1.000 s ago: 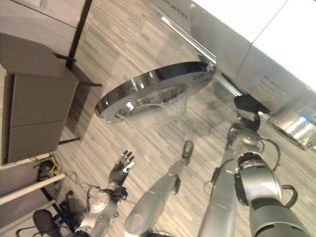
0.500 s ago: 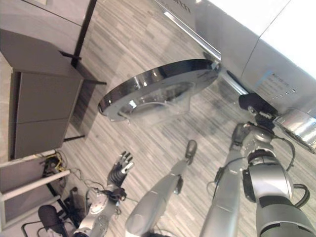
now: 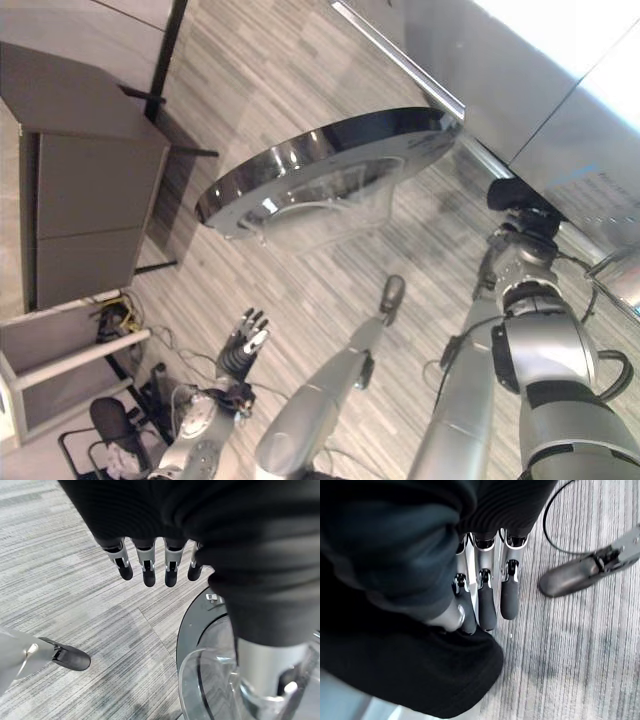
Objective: Grab the laundry basket,head to the washer,open it,put in the laundry and shut it.
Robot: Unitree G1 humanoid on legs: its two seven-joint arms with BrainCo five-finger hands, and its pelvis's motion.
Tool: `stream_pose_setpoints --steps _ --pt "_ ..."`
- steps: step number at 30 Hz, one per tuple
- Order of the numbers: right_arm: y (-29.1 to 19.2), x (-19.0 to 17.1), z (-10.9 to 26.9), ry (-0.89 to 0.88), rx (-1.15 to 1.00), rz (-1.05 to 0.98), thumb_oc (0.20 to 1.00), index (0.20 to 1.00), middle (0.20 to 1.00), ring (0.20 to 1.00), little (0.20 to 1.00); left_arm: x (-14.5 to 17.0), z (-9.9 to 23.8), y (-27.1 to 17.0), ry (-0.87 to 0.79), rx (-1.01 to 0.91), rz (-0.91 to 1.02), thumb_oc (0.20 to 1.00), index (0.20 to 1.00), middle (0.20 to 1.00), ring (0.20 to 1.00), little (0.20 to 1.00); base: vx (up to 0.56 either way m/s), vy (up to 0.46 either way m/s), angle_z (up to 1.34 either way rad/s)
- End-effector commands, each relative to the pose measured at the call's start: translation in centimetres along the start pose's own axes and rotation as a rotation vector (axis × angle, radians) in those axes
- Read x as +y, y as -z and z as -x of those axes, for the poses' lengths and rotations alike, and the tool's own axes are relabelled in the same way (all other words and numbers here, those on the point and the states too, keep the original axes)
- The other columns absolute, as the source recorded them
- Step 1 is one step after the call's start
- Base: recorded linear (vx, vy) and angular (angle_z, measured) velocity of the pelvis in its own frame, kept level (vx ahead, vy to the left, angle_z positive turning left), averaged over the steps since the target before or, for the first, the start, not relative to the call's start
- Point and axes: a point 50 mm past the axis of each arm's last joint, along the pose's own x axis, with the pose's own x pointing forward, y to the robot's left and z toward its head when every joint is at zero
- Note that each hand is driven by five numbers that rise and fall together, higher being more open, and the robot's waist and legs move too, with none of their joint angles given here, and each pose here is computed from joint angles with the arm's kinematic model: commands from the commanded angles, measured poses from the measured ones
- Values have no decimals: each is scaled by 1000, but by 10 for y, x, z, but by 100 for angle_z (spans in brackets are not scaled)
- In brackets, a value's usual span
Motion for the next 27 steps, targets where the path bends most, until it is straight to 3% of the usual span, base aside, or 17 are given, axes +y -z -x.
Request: stream_pose_setpoints --steps 1,11,17,22,23,24,25,27 --pt "-83 0 -1 -28 -267 -49 200 200 200 200 200 11 4 -18 19 -55 -46 1000 1000 1000 1000 1000 0 0 0" --pt "-91 35 21 -167 -448 -154 200 200 200 200 200 17 3 -18 -39 -66 -45 1000 1000 1000 1000 1000 -12 2 0" --pt "-110 19 32 -102 -577 -302 200 200 200 200 200 38 9 -15 -147 -50 -49 1000 1000 1000 1000 1000 46 -31 -3" --pt "-134 19 31 -67 -617 -235 200 200 200 200 200 45 13 -13 -162 -28 -71 1000 1000 1000 1000 1000 7 -7 0" --pt "-145 11 22 8 -581 -101 200 200 200 200 200 46 12 -15 -161 -27 -85 1000 1000 1000 1000 1000 0 0 0" --pt "-147 7 18 32 -552 -27 432 432 432 432 432 46 11 -17 -158 -30 -95 1000 1000 1000 1000 1000 0 0 0" --pt "-149 8 18 29 -555 -27 1000 1000 1000 1000 1000 46 11 -17 -157 -32 -92 1000 1000 1000 1000 1000 -22 -34 -1" --pt "-142 -3 7 48 -439 139 1000 1000 1000 1000 1000 43 9 -21 -128 -38 -112 1000 1000 1000 1000 1000 -11 -17 1"
